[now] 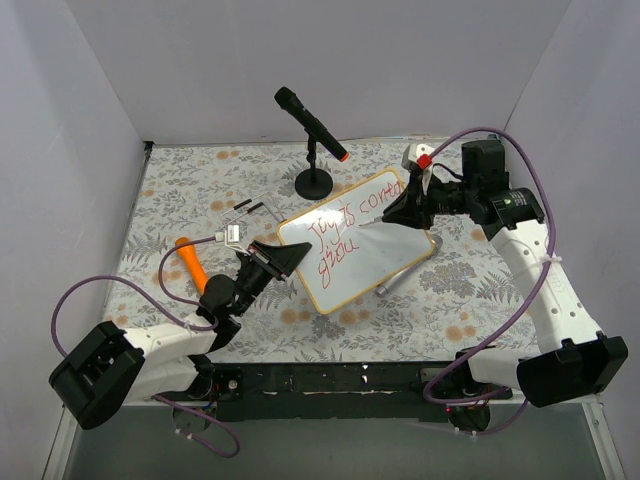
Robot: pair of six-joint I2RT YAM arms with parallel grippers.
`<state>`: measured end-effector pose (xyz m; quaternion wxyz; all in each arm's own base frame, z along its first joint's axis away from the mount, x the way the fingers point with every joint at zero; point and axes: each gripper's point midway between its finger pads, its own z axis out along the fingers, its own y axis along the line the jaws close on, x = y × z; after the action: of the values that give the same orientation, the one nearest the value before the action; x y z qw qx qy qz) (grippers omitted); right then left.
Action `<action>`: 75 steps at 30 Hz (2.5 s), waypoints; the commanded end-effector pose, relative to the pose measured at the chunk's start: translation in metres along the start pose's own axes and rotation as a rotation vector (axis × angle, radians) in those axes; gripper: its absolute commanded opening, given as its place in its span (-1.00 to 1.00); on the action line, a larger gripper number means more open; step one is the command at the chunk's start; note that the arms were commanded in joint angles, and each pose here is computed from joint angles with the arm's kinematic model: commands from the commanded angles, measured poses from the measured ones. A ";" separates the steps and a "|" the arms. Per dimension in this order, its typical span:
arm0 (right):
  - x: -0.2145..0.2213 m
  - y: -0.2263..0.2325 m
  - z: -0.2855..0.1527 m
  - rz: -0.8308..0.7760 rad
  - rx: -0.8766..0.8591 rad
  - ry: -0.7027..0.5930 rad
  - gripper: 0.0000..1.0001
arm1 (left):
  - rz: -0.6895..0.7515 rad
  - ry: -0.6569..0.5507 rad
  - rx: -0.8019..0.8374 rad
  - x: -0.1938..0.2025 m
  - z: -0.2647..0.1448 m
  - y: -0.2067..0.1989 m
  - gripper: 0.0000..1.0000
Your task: Write a sentence on the whiteboard
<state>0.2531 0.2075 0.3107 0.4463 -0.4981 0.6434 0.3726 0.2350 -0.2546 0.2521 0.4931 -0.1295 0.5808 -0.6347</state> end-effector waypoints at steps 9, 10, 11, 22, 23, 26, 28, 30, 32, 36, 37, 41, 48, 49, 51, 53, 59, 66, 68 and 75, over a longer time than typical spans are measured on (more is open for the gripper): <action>0.003 0.003 0.013 -0.036 0.003 0.027 -0.97 | -0.037 -0.071 0.166 -0.022 0.009 -0.050 -1.00; 0.004 0.004 0.013 -0.033 -0.002 0.030 -0.97 | -0.035 -0.072 0.166 -0.022 0.008 -0.049 -1.00; 0.005 0.005 0.013 -0.034 -0.002 0.031 -0.97 | -0.035 -0.071 0.165 -0.022 0.009 -0.049 -1.00; 0.013 0.004 0.012 -0.041 0.018 0.057 -0.97 | -0.036 -0.076 0.168 -0.023 0.009 -0.050 -1.00; 0.013 0.004 0.012 -0.041 0.019 0.057 -0.97 | -0.034 -0.076 0.169 -0.023 0.009 -0.050 -1.00; 0.013 0.005 0.012 -0.040 0.015 0.057 -0.97 | -0.035 -0.078 0.173 -0.024 0.009 -0.052 -1.00; 0.014 0.006 0.012 -0.039 0.007 0.056 -0.97 | -0.034 -0.076 0.169 -0.023 0.009 -0.050 -1.00; 0.015 0.006 0.012 -0.036 0.005 0.057 -0.97 | -0.034 -0.077 0.170 -0.024 0.009 -0.051 -1.00; 0.016 0.006 0.013 -0.034 0.005 0.059 -0.97 | -0.034 -0.076 0.172 -0.024 0.010 -0.051 -1.00; 0.019 0.006 0.014 -0.024 0.000 0.063 -0.97 | -0.036 -0.073 0.174 -0.023 0.010 -0.051 -1.00; 0.019 0.006 0.015 -0.022 -0.003 0.062 -0.97 | -0.034 -0.074 0.177 -0.023 0.010 -0.052 -1.00; 0.019 0.010 0.017 -0.014 -0.031 0.056 -0.97 | -0.032 -0.072 0.174 -0.023 0.010 -0.051 -1.00; 0.021 0.016 0.018 -0.015 -0.066 0.059 -0.97 | -0.031 -0.072 0.174 -0.023 0.011 -0.052 -1.00; 0.022 0.018 0.018 -0.011 -0.072 0.060 -0.97 | -0.032 -0.073 0.176 -0.023 0.012 -0.052 -1.00; 0.024 0.019 0.018 -0.011 -0.076 0.063 -0.97 | -0.031 -0.072 0.173 -0.023 0.013 -0.052 -1.00; 0.025 0.020 0.017 -0.009 -0.077 0.067 -0.97 | -0.032 -0.073 0.176 -0.023 0.013 -0.053 -1.00; 0.032 0.020 0.015 -0.012 -0.057 0.089 -0.97 | -0.022 -0.077 0.171 -0.024 0.014 -0.053 -1.00; 0.028 0.009 0.008 -0.022 0.009 0.089 -0.97 | -0.019 -0.082 0.173 -0.025 0.013 -0.054 -1.00; 0.026 0.005 0.005 -0.019 0.022 0.083 -0.97 | -0.019 -0.079 0.168 -0.025 0.013 -0.052 -1.00; 0.032 0.004 0.001 -0.009 0.036 0.091 -0.97 | -0.017 -0.084 0.170 -0.026 0.013 -0.054 -1.00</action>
<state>0.2471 0.2042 0.2761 0.4138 -0.5075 0.6707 0.3485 0.2396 -0.2600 0.2445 0.4917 -0.1234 0.5945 -0.6241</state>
